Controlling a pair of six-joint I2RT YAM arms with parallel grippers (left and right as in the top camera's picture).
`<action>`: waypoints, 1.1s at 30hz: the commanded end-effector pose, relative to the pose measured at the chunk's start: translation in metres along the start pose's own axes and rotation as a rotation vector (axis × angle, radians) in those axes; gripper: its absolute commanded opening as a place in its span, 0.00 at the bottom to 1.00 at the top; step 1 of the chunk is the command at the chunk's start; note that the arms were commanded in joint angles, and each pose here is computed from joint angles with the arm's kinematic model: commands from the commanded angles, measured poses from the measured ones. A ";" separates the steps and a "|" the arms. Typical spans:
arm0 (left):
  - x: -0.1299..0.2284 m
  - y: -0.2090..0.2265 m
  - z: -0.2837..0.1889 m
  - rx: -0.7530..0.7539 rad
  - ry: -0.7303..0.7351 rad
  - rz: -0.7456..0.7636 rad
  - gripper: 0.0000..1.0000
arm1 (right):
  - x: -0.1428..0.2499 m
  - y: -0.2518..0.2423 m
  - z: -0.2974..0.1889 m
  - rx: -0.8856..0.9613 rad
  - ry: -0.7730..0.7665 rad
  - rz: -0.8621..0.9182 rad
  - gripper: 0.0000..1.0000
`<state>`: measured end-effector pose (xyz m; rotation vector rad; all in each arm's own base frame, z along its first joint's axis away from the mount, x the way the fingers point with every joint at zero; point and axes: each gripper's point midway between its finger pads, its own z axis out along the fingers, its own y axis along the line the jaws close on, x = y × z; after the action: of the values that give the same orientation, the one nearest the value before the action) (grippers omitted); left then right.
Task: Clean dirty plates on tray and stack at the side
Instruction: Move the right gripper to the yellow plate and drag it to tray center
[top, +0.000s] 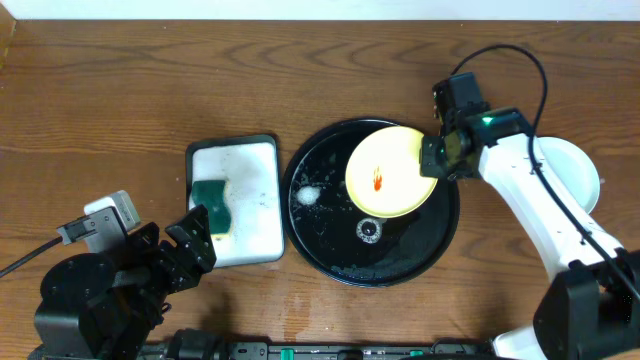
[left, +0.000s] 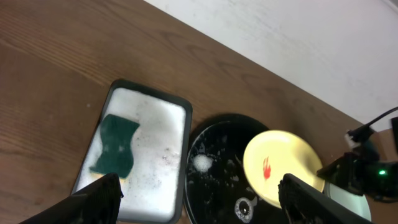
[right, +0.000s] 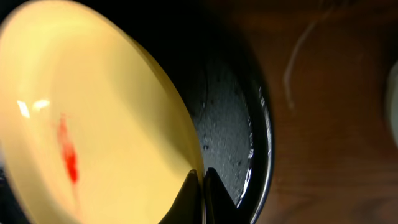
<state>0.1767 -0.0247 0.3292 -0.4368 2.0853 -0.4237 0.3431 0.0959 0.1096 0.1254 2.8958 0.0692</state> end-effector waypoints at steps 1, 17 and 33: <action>-0.004 -0.002 -0.004 0.008 -0.014 0.013 0.81 | 0.029 0.001 0.032 0.033 0.092 0.065 0.01; -0.004 -0.002 -0.004 0.008 -0.014 0.013 0.81 | 0.061 0.013 0.060 -0.096 0.135 -0.257 0.24; 0.002 -0.002 -0.004 0.012 0.010 -0.004 0.82 | 0.058 0.008 0.082 -0.089 0.053 -0.225 0.32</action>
<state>0.1765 -0.0248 0.3288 -0.4378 2.0871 -0.4241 0.3143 0.1158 0.0228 -0.2290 2.9363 0.1820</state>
